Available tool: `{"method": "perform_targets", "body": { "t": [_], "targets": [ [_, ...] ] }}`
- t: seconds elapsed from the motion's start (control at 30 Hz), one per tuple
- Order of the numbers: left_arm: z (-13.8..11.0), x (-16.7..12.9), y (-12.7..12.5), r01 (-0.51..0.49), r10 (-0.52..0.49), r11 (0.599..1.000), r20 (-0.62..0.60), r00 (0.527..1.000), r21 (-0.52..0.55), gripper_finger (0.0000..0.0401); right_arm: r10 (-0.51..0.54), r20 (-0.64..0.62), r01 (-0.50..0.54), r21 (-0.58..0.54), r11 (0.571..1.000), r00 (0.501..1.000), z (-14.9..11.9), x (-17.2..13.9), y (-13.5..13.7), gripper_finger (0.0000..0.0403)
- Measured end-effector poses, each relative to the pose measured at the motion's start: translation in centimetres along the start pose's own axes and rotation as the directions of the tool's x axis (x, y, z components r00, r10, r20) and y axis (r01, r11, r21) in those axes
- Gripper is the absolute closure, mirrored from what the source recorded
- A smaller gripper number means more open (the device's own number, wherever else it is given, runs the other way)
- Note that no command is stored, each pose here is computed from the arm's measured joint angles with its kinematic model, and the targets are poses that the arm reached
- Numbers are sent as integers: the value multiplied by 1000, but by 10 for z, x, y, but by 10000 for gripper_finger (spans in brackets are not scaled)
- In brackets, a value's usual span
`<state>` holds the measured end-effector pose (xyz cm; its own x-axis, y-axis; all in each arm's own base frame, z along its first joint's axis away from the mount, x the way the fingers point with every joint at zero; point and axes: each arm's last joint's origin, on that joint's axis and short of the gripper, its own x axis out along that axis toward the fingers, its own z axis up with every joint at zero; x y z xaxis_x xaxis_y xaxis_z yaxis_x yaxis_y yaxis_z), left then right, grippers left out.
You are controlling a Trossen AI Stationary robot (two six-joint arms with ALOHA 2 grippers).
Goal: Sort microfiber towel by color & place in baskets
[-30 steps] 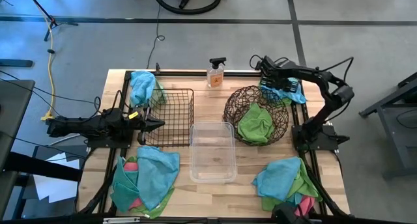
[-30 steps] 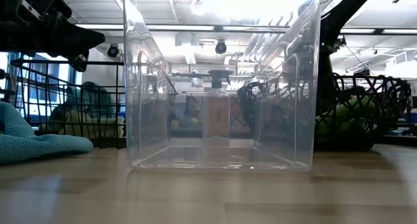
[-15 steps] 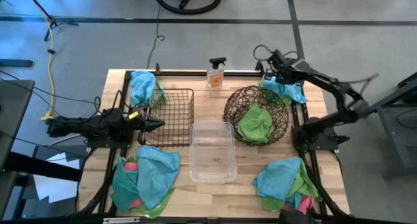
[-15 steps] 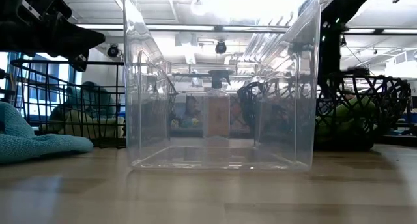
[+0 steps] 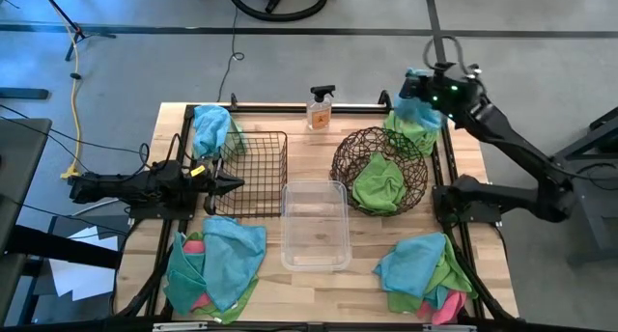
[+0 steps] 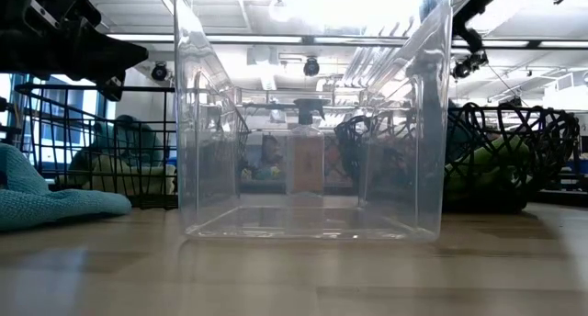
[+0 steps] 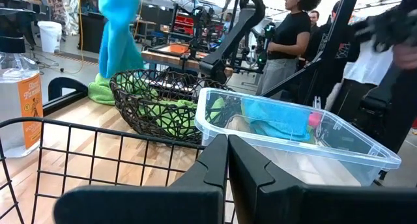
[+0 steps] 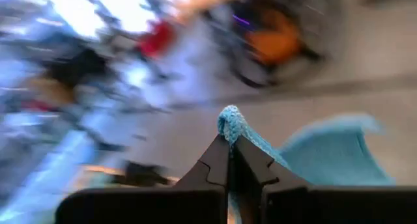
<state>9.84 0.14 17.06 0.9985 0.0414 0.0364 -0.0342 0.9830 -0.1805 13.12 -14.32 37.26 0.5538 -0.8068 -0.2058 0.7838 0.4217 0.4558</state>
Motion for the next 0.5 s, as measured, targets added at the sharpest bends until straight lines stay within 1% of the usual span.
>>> {"method": "perform_targets", "body": {
  "t": [0.03, 0.1, 0.2, 0.3, 0.4, 0.43, 0.5],
  "targets": [
    [0, 0, 0, 0, 0, 1000, 0, 1000, 0, 400, 75, 29, -75, -11, 997, 997, 4, -4, 6, 402],
    [0, 0, 0, 0, 0, 1000, 0, 1000, 0, 400, 224, 85, -222, -26, 975, 971, 11, -12, 17, 402],
    [0, 0, 0, 0, 0, 1000, 0, 1000, 0, 400, 424, 143, -422, -47, 905, 894, 18, -21, 34, 402],
    [0, 0, 0, 0, 0, 1000, 0, 1000, 0, 400, 582, 187, -579, -76, 812, 791, 23, -30, 50, 402],
    [0, 0, 0, 0, 0, 1000, 0, 1000, 0, 400, 702, 208, -700, -97, 708, 681, 24, -41, 65, 402],
    [0, 0, 0, 0, 0, 1000, 0, 1000, 0, 400, 738, 212, -737, -101, 669, 641, 23, -44, 69, 403],
    [0, 0, 0, 0, 0, 1000, 0, 1000, 0, 400, 809, 222, -813, -96, 574, 544, 23, -51, 80, 403]
  ]
}}
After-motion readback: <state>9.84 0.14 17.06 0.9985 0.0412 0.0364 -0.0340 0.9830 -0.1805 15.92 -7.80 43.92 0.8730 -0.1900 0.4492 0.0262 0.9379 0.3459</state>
